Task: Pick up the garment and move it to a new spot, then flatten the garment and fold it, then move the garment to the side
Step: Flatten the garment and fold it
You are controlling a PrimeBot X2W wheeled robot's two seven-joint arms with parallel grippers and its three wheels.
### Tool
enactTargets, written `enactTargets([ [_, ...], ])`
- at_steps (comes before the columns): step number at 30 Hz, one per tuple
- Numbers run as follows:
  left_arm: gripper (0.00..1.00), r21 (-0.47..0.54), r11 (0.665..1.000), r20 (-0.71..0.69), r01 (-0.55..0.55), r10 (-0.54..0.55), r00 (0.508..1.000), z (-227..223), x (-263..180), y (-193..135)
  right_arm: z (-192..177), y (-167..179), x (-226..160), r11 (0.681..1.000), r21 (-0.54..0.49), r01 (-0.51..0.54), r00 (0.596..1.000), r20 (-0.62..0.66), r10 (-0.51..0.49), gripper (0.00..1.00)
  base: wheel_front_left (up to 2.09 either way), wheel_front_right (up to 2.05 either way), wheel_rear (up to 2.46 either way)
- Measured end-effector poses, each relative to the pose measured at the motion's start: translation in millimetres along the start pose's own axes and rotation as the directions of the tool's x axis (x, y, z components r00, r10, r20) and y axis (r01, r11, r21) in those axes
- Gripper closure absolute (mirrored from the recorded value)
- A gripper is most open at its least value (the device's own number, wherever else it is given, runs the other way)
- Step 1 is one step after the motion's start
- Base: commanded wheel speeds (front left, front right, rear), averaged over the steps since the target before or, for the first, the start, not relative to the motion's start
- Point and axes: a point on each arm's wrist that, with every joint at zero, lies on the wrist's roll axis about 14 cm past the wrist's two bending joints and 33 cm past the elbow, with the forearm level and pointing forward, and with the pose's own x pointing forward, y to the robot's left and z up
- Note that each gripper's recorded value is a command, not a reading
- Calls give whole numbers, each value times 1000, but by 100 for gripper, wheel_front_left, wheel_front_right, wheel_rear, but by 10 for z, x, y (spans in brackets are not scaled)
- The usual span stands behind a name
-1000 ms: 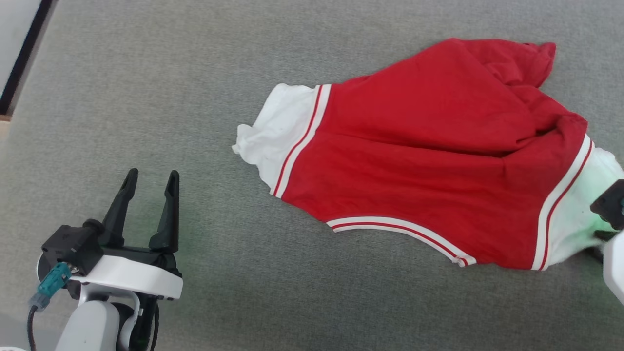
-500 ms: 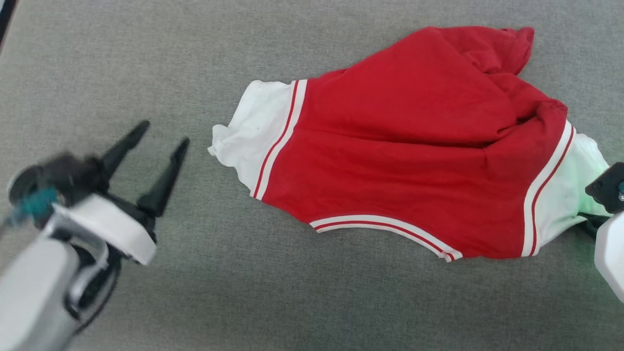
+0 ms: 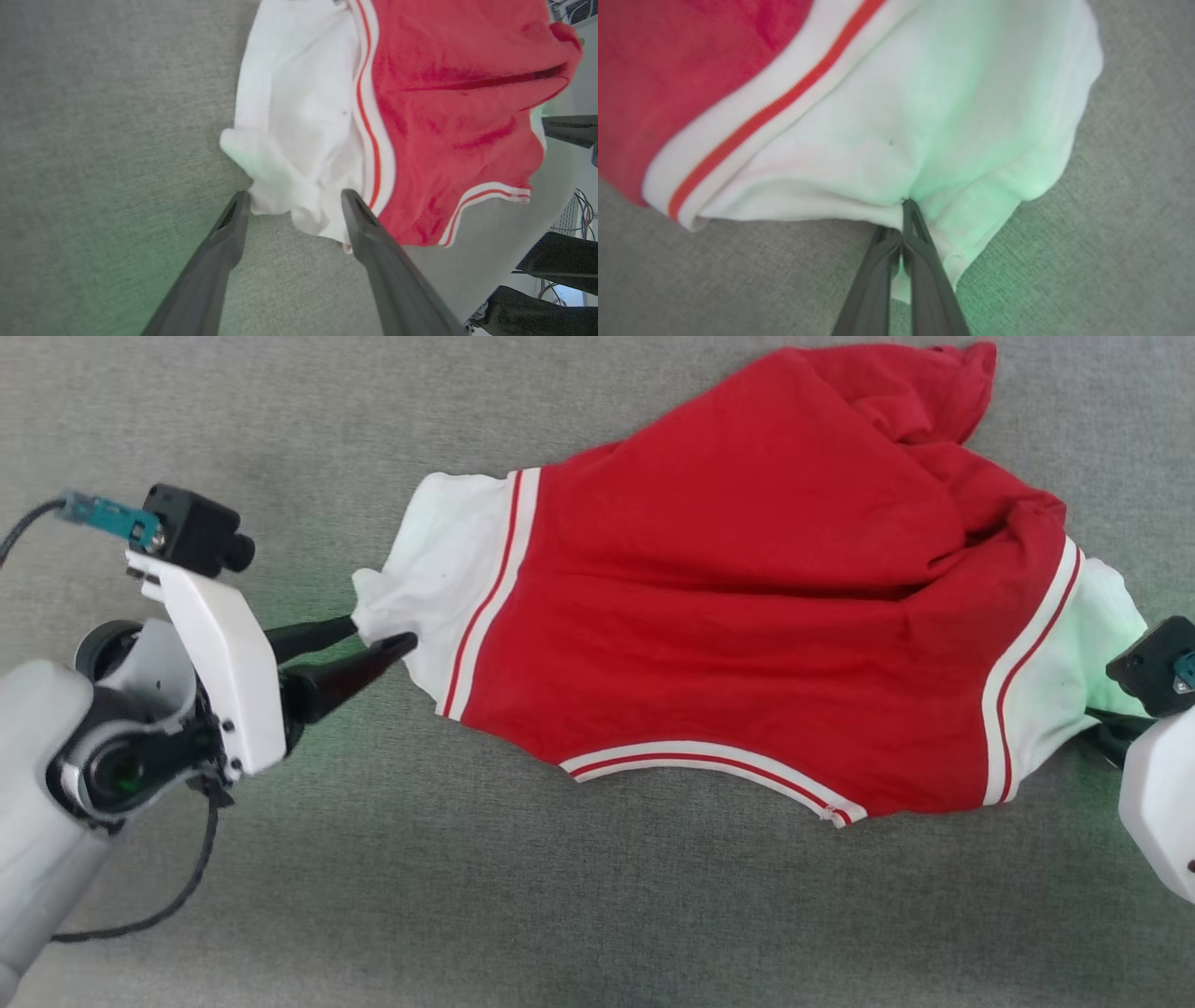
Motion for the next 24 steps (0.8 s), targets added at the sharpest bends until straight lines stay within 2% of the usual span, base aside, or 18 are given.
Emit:
enactTargets([
  [5, 0, -89, 996, -97, 1, -10, 995, -109, 191, 81, -12, -16, 40, 1000, 16, 1, 1000, 5, -1, 100, 0, 0, 0],
  [6, 6, -97, 995, -103, 4, -14, 995, -95, 224, 83, -11, -20, 44, 1000, 18, 2, 1000, 6, -2, 100, 0, 0, 0],
  [7, 37, -106, 994, -111, 9, -20, 994, -87, 255, 75, -20, -17, 47, 1000, 20, 2, 1000, 5, -2, 100, 0, 0, 0],
  [9, 67, -125, 992, -118, 28, -43, 992, -80, 311, 25, -13, -19, 43, 1000, 21, 6, 1000, 10, -7, 100, 0, 0, 0],
  [10, 100, -151, 988, -112, 41, -58, 992, -69, 327, 0, -6, -19, 34, 1000, 21, 9, 1000, 13, -10, 100, 0, 0, 0],
  [14, 100, -172, 983, -129, 63, -86, 988, -131, 298, -89, 34, -1, -26, 999, 25, 21, 999, 41, -22, 100, 0, 0, 0],
  [18, 100, -173, 983, -64, 68, -80, 995, -46, 151, -115, 188, -37, -168, 998, 40, 50, 990, 130, -55, 100, 0, 0, 0],
  [24, 100, -148, 978, 115, 150, -133, 984, 289, -185, -381, 498, -272, -677, 984, 111, 137, 932, 323, -166, 100, 0, 0, 0],
])
